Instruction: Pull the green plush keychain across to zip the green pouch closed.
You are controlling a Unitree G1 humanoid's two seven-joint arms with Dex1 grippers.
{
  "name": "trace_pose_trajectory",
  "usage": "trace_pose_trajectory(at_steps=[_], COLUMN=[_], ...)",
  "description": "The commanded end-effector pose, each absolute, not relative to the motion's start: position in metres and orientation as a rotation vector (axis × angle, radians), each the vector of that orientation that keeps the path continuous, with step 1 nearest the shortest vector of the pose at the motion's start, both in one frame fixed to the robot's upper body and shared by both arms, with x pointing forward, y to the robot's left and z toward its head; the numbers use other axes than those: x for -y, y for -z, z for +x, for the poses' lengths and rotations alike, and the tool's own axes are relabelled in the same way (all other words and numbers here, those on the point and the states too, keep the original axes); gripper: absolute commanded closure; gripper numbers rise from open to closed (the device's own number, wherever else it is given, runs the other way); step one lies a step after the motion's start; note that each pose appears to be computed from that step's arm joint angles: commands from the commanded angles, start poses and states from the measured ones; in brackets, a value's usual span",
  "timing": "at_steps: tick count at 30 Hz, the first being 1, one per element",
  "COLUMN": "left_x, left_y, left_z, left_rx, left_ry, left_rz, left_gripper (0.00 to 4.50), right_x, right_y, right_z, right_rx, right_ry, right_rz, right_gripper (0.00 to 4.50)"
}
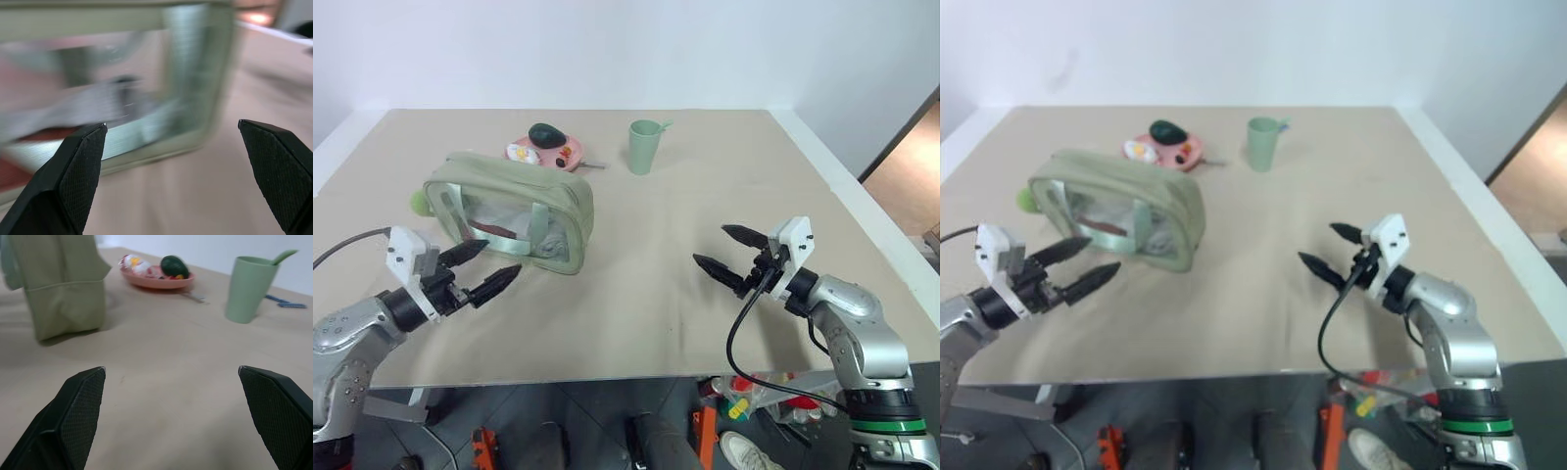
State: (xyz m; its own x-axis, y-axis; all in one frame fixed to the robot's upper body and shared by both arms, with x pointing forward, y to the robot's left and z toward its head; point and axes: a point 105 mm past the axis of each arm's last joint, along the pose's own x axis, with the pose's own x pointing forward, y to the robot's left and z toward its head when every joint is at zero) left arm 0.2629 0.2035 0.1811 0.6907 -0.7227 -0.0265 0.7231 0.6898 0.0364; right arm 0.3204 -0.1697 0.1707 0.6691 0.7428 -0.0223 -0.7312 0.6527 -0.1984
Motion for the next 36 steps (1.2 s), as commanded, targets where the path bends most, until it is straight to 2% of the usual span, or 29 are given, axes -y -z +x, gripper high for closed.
trace_pose_trajectory(at_steps=[1,8,17,20,30,36], left_x=[-0.186,-0.182,-0.183,-0.184,-0.185,-0.187], left_y=[-0.197,-0.198,-0.2,-0.202,-0.197,-0.194], left_z=[0.246,0.248,0.255,0.257,0.257,0.26], left_rx=[-0.016,-0.042,-0.016,-0.001,-0.001,-0.006], left_ry=[0.962,0.994,0.928,0.9,0.856,0.849], left_rz=[0.072,0.075,0.08,0.072,0.061,0.05], left_gripper=[0.05,0.05,0.05,0.0,0.0,0.0], right_x=[0.122,0.031,-0.022,-0.029,-0.046,-0.042], right_y=[-0.217,-0.245,-0.237,-0.233,-0.231,-0.243], right_z=[0.306,0.326,0.354,0.351,0.337,0.331], right_rx=[0.166,0.182,0.148,0.136,0.148,0.233], right_ry=[-1.019,-1.087,-1.083,-1.117,-1.2,-1.211], right_rz=[-0.225,-0.169,-0.187,-0.202,-0.193,-0.22], right_gripper=[0.0,0.0,0.0,0.74,4.31,4.42])
